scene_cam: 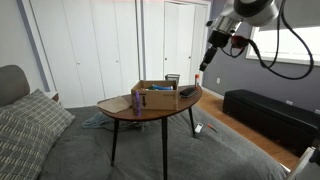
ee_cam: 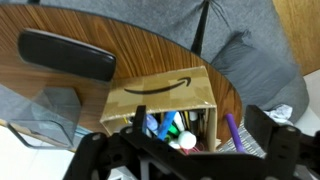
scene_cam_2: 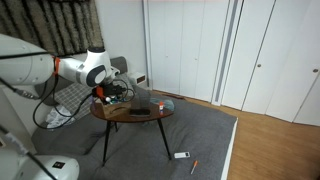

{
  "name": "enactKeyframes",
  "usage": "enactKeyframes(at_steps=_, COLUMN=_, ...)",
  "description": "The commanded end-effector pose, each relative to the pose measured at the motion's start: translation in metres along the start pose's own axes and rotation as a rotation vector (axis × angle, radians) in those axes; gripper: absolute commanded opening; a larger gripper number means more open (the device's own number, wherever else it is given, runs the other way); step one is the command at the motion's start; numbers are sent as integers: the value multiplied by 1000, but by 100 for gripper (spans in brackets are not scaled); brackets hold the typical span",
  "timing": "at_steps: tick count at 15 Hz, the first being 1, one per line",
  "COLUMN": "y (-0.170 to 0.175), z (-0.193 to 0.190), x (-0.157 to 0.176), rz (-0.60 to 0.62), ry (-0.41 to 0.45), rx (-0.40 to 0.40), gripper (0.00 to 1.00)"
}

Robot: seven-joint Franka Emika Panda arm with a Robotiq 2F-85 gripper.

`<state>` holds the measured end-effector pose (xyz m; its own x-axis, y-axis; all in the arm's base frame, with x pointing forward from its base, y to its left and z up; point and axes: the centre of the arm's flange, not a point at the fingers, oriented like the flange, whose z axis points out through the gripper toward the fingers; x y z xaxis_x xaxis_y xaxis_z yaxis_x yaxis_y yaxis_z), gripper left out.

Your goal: Pick up the round white object from the cardboard box and put it on the table

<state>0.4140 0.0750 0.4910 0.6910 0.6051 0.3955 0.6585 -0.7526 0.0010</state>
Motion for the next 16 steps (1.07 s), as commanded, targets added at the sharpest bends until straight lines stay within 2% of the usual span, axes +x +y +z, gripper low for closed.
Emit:
enactKeyframes(at_steps=1, y=12, z=33, x=88, rz=-150, ry=36, rx=61, gripper=100)
enactKeyframes(at_steps=4, y=0, z=59, x=138, rz=-244, ry=73, rx=94, gripper=100)
enactKeyframes(at_steps=5, y=-13, z=44, x=95, rz=-195, ry=49, rx=75, gripper=100)
enactKeyframes(at_steps=6, y=-14, z=52, x=105, rz=-207, ry=44, rx=79, gripper=100)
enactKeyframes(at_steps=8, y=-13, z=58, x=103, rz=-203, ry=30, rx=77, gripper=100)
enactKeyframes(at_steps=16, y=-6, z=51, x=101, rz=-175, ry=26, rx=66, gripper=100)
